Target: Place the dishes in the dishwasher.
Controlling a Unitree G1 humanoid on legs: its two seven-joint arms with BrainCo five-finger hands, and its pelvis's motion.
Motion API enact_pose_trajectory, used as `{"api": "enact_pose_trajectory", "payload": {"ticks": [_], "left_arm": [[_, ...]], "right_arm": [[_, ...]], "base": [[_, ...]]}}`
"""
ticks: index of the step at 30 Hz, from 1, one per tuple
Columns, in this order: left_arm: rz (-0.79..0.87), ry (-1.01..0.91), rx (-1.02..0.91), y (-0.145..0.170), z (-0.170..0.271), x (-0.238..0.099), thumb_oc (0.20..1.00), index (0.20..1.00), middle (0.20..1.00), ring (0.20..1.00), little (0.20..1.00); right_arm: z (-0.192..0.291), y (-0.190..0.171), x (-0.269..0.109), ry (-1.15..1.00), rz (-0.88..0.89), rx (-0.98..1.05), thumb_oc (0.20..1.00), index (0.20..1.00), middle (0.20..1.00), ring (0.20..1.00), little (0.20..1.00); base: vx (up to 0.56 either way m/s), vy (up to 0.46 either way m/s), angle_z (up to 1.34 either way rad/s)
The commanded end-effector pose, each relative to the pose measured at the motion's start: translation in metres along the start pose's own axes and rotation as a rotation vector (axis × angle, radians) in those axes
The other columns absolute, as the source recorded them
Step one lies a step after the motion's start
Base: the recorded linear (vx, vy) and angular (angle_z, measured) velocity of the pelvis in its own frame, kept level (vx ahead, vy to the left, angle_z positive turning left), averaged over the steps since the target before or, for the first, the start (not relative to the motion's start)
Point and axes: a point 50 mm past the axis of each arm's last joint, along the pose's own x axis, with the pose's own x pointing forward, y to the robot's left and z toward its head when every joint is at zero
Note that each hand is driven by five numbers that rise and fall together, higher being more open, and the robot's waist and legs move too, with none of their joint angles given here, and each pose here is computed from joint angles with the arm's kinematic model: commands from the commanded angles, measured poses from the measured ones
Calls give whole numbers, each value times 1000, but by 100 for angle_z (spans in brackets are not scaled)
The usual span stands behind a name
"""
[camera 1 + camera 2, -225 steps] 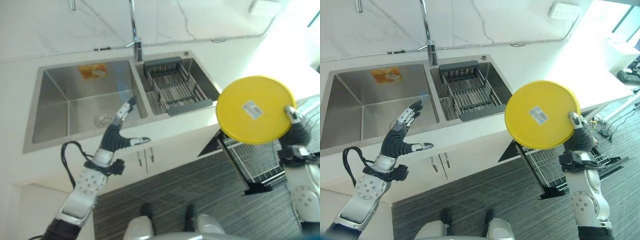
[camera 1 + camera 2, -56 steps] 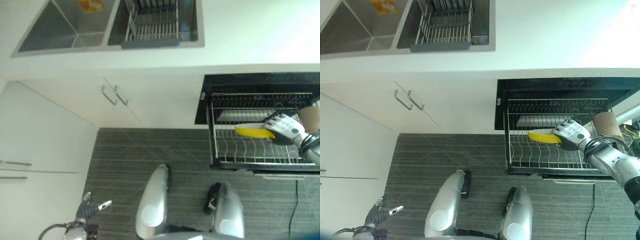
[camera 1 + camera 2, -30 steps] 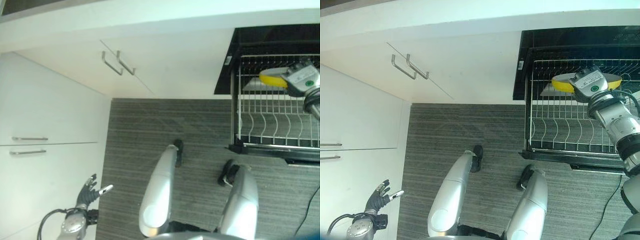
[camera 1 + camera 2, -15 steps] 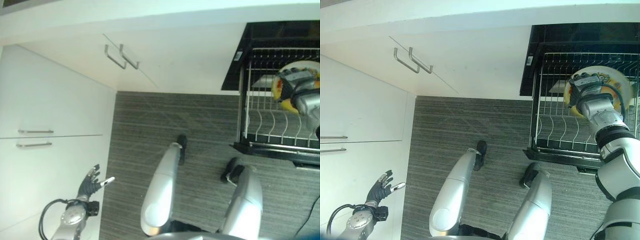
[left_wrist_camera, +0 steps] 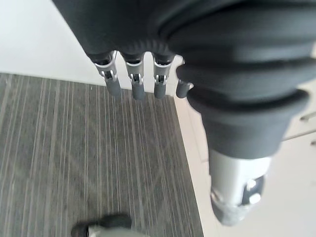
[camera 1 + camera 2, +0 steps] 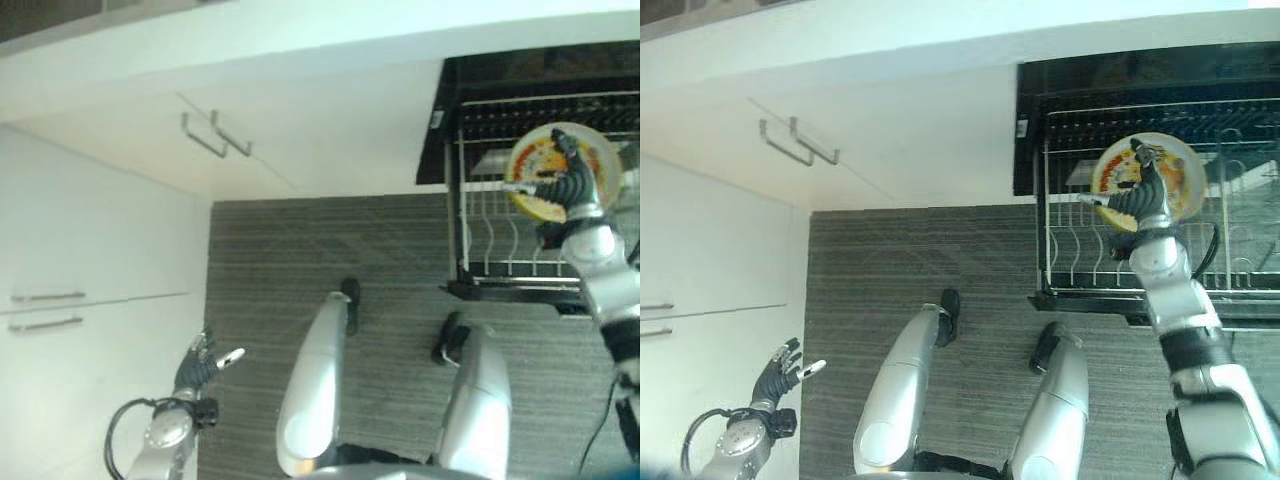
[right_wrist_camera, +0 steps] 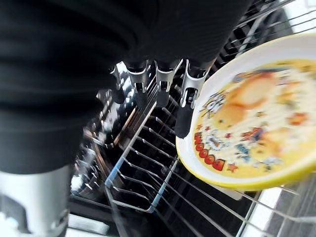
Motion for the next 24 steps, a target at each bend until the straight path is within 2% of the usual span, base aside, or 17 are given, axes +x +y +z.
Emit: {"api": "enact_pose_trajectory", "payload": {"ticks": [1, 3, 6, 7, 11, 12, 14, 15, 16, 18, 20, 22, 24], "left_arm": [[122, 46, 65, 33, -10, -13, 1000, 1000, 1000, 1000, 1000], [129, 45, 44, 22, -16, -14, 1000, 1000, 1000, 1000, 1000], [153, 39, 33, 22, -18, -15, 1000, 1000, 1000, 1000, 1000], [181, 43, 32, 27, -23, -19, 1000, 1000, 1000, 1000, 1000], [202, 61, 28, 29, -29, -24, 1000, 1000, 1000, 1000, 1000], [199, 68, 34, 27, -33, -25, 1000, 1000, 1000, 1000, 1000], [195, 75, 35, 24, -35, -26, 1000, 1000, 1000, 1000, 1000], [196, 77, 29, 24, -36, -26, 1000, 1000, 1000, 1000, 1000], [197, 77, 27, 25, -36, -26, 1000, 1000, 1000, 1000, 1000], [207, 80, 16, 29, -37, -27, 1000, 1000, 1000, 1000, 1000], [218, 86, 5, 33, -39, -28, 1000, 1000, 1000, 1000, 1000], [232, 98, -9, 34, -42, -31, 1000, 1000, 1000, 1000, 1000], [226, 98, -1, 32, -42, -33, 1000, 1000, 1000, 1000, 1000]], "right_arm": [[32, -3, 16, -163, -79, 39, 1000, 1000, 1000, 1000, 1000], [41, -11, -3, -212, -132, 328, 1000, 1000, 1000, 1000, 1000], [23, -7, -19, -102, -70, 549, 1000, 1000, 1000, 1000, 1000], [11, -13, -33, -69, -60, 697, 1000, 1000, 1000, 1000, 1000], [21, -28, -45, -166, -105, 658, 1000, 1000, 1000, 1000, 1000], [32, -35, -50, -254, -132, 619, 1000, 1000, 1000, 1000, 1000], [44, -47, -57, -354, -218, 508, 1000, 1000, 1000, 1000, 1000], [48, -65, -66, -408, -364, 410, 1000, 1000, 1000, 1000, 1000], [45, -69, -69, -400, -409, 379, 1000, 1000, 1000, 1000, 1000], [30, -80, -76, -332, -564, 304, 1000, 1000, 1000, 1000, 1000], [7, -82, -83, -219, -620, 301, 1000, 1000, 1000, 1000, 1000], [-40, -70, -106, -10, -675, 274, 1000, 1000, 1000, 1000, 1000], [-61, -64, -117, 91, -684, 277, 1000, 1000, 1000, 1000, 1000]], "base": [[42, 50, -38], [33, 50, -34], [31, -34, -9], [40, -98, -3], [39, -69, -6], [45, -46, -8], [66, -9, -14], [70, 21, -19], [59, 23, -21], [36, 23, -8], [33, 23, -10], [37, -5, -11], [25, -26, 0]]}}
